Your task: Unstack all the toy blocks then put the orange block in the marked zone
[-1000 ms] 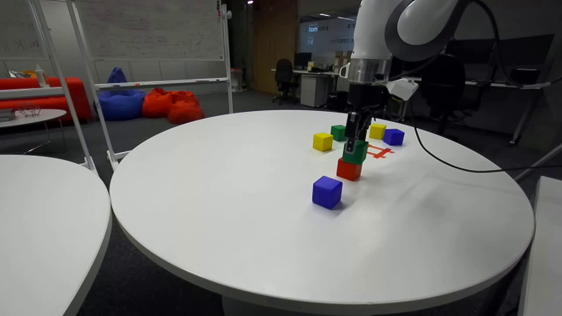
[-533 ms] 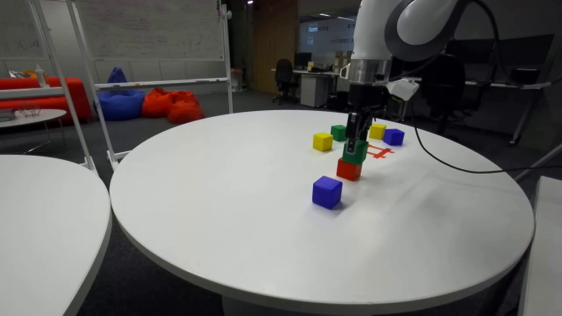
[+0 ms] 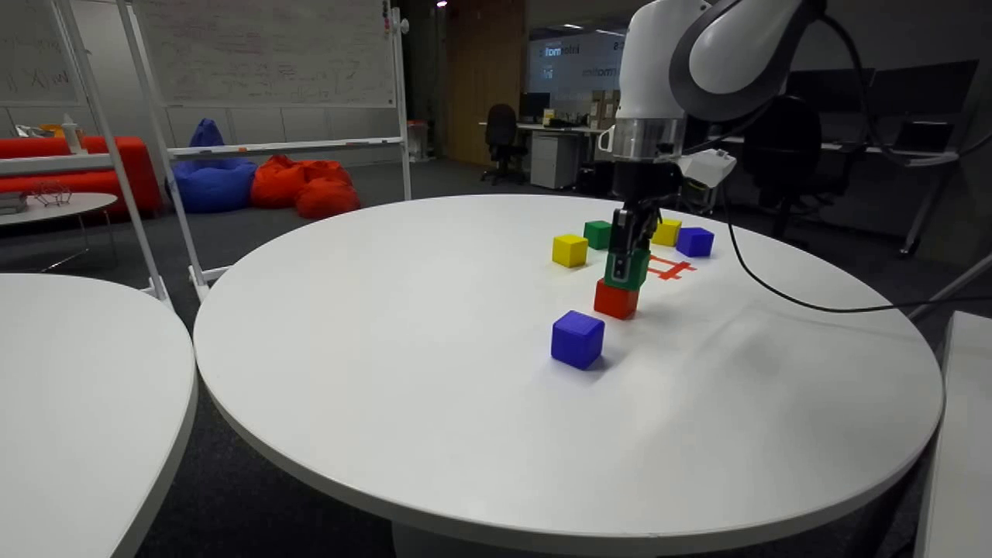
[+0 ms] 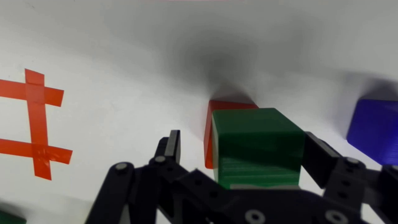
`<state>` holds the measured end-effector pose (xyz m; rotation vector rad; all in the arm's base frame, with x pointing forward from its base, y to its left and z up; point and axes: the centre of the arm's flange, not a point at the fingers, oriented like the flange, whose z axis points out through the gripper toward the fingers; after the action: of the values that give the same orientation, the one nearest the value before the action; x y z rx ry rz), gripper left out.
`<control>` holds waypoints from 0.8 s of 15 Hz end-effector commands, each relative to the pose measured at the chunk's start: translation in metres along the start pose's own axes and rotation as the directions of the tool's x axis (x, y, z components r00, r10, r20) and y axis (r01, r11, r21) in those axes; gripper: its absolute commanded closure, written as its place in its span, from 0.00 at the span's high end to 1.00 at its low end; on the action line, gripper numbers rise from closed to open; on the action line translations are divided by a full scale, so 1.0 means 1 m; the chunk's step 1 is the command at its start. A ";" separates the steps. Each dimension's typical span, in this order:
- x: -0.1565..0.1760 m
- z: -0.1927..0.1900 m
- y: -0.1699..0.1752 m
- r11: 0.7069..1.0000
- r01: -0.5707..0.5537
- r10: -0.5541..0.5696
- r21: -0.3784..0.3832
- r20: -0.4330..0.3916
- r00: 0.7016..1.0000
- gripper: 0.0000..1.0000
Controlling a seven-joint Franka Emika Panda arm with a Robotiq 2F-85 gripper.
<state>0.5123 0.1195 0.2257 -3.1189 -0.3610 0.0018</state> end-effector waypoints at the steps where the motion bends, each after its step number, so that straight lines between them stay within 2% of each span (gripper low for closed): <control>1: 0.000 0.001 0.000 1.000 0.001 -0.001 0.000 0.001 1.000 1.00; 11: -0.001 0.002 -0.001 1.000 0.015 -0.015 0.002 0.003 1.000 1.00; 12: -0.001 0.002 -0.001 1.000 0.018 -0.018 -0.001 0.003 1.000 0.75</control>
<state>0.5119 0.1207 0.2247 -3.1180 -0.3684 0.0045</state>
